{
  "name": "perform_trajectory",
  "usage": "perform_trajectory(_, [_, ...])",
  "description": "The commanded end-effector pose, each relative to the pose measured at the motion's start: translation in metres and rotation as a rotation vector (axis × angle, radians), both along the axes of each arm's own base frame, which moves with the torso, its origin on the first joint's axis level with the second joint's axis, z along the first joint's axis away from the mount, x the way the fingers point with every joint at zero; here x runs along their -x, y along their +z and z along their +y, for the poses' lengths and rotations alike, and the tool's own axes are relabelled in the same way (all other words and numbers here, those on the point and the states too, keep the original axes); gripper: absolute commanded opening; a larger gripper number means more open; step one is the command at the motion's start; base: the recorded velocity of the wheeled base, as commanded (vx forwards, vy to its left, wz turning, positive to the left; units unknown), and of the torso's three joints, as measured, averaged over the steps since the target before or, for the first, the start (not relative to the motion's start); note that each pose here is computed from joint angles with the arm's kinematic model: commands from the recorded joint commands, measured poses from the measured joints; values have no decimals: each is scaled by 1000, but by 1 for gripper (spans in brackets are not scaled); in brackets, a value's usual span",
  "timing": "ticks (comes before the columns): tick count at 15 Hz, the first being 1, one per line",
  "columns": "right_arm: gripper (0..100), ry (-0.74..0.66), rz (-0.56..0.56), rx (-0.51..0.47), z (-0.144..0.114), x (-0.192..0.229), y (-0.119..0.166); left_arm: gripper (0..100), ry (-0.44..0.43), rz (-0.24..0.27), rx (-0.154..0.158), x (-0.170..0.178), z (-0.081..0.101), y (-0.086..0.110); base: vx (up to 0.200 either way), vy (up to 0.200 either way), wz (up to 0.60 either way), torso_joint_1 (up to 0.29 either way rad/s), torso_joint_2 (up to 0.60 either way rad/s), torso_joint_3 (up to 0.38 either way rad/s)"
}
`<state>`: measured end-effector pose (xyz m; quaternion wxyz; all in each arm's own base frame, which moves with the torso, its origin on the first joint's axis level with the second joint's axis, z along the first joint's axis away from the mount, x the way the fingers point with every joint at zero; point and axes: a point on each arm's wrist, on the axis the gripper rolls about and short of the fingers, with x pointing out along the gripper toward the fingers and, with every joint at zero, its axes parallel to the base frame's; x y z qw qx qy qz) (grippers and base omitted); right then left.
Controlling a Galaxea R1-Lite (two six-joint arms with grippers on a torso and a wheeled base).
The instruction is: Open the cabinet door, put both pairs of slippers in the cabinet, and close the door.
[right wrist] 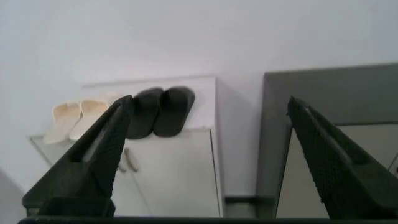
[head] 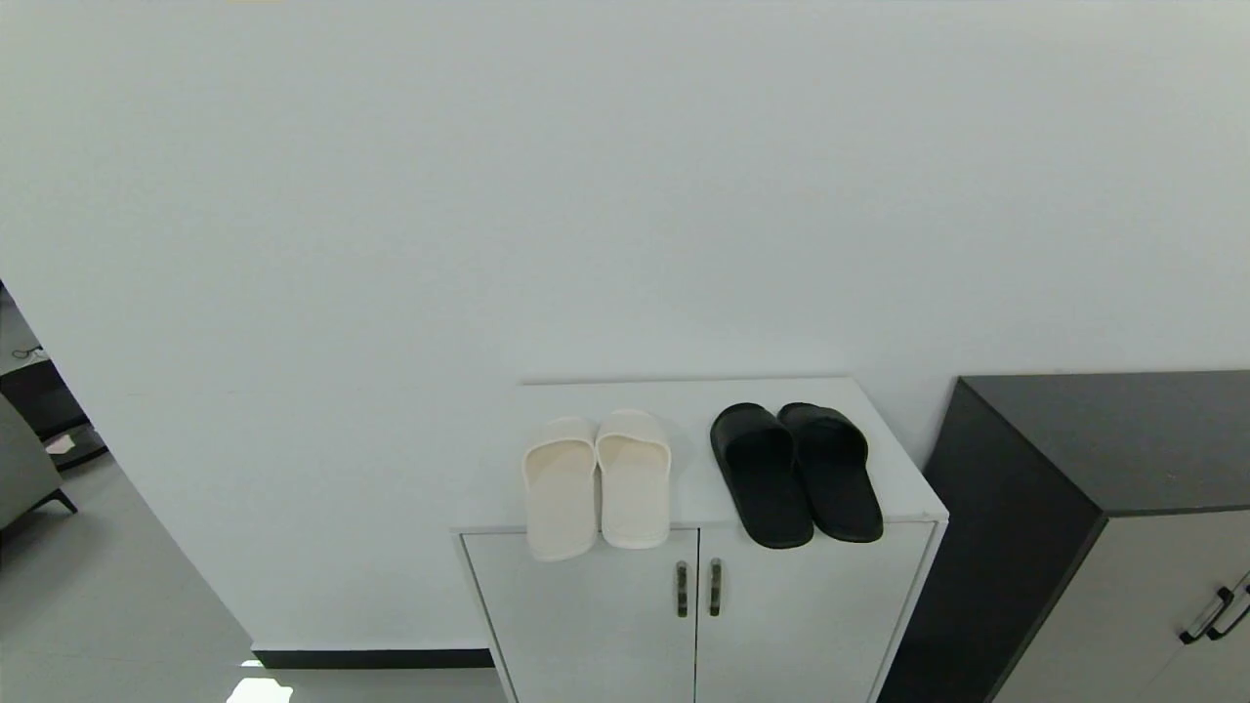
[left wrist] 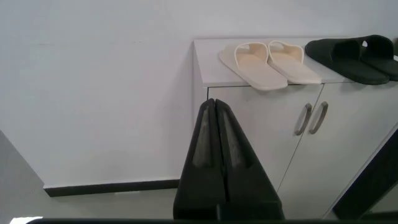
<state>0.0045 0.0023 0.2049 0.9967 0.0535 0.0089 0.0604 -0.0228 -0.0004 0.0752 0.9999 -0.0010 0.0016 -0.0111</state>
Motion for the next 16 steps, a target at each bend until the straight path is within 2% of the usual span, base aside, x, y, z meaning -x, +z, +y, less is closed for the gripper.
perform_trajectory(1, [100, 96, 205, 6, 8, -75, 10, 0, -1, 0, 0, 0, 0, 0, 0, 0, 0, 0, 0, 0])
perform_trajectory(2, [100, 120, 202, -2, 16, -107, 8, 0, 1, 0, 0, 0, 0, 0, 0, 0, 0, 0, 0, 0])
perform_trajectory(3, [100, 115, 200, 4, 22, -119, 7, 0, 1, 0, 0, 0, 0, 0, 0, 0, 0, 0, 0, 0])
perform_trajectory(8, [100, 143, 293, 1, 103, -192, -25, 0, 1, 0, -2, 0, 0, 0, 0, 0, 0, 0, 0, 0])
perform_trajectory(16, [100, 136, 305, 25, 164, -293, -98, 0, -1, 0, 0, 0, 0, 0, 0, 0, 0, 0, 0, 0])
